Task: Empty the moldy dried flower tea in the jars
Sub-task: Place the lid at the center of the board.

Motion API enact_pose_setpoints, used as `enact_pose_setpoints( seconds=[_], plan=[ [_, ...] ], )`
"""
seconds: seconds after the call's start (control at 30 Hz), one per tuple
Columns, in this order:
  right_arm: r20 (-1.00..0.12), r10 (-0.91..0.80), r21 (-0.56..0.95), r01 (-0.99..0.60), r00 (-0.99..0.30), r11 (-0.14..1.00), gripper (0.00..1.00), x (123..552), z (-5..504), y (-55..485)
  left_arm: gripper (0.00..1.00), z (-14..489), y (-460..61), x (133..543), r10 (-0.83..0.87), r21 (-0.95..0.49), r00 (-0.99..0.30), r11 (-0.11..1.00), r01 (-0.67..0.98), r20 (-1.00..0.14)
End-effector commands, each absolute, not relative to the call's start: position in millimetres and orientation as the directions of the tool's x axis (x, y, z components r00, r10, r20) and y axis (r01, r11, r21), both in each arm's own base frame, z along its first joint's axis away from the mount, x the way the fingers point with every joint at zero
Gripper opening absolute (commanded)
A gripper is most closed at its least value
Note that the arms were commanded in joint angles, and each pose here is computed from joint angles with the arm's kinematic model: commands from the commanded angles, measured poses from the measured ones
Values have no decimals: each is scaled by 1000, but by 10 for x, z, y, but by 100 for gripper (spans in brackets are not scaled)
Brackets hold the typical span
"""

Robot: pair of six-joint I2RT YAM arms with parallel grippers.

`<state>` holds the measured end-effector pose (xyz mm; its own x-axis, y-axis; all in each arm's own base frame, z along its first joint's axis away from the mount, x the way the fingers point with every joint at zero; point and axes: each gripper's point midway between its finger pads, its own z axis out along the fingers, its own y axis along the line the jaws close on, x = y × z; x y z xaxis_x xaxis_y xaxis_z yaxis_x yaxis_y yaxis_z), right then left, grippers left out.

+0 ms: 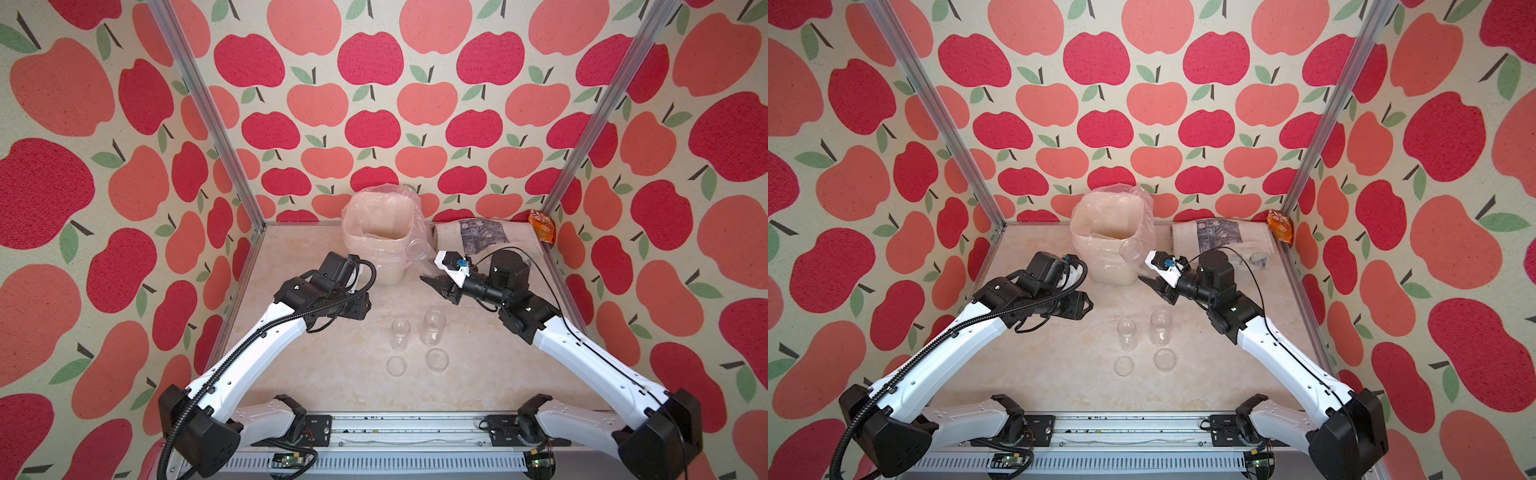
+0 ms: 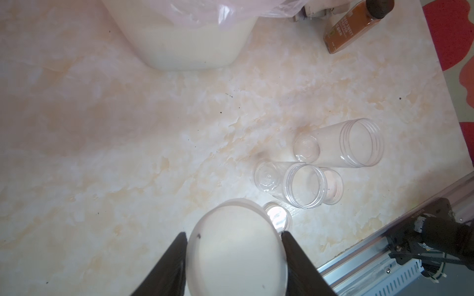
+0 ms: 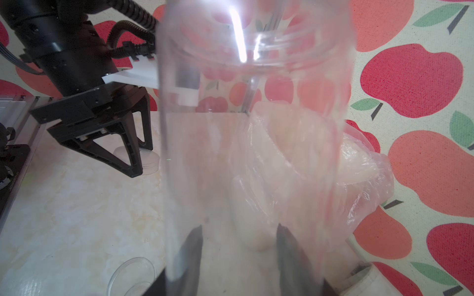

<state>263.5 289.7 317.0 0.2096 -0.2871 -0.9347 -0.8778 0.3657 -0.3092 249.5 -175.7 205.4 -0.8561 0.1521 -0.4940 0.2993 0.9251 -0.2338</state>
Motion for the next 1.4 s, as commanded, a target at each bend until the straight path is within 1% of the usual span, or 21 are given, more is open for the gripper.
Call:
enact_pose_setpoints(
  seconds=[0.0,0.2,0.37,0.47,0.67,0.83,1.0,1.2,1.37],
  plan=[
    [-943,-269,-287,-887,196,361,0,2584,3214,2870,5,2025,-1690,2521,55,-244,-852,947,211,-521],
    [-944,-269,-282,-892,192,354,0,2572,3209,2876,6,1731,-1634,2373,11,-231,-873,963,140,-487],
    [-946,-266,-273,-896,185,351,0,2567,3206,2881,6,1388,-1578,2177,-22,-207,-907,976,72,-421],
    [-947,-267,-270,-897,181,351,0,2572,3200,2884,6,1227,-1550,2092,-37,-187,-910,981,45,-413],
    [-947,-268,-269,-897,179,350,0,2579,3212,2890,6,933,-1575,2006,-45,-170,-916,985,25,-398],
    [-946,-274,-265,-899,172,349,0,2577,3180,2889,6,692,-1572,1930,-18,-120,-933,992,27,-358],
    [-947,-278,-256,-901,161,350,0,2578,3155,2887,8,508,-1646,1853,0,-109,-950,993,36,-313],
    [-947,-282,-254,-899,156,357,0,2592,3161,2881,11,391,-1684,1751,5,-103,-963,994,35,-271],
    [-946,-286,-251,-901,151,353,0,2595,3145,2888,24,350,-1673,1696,15,-90,-967,995,39,-254]
  ],
)
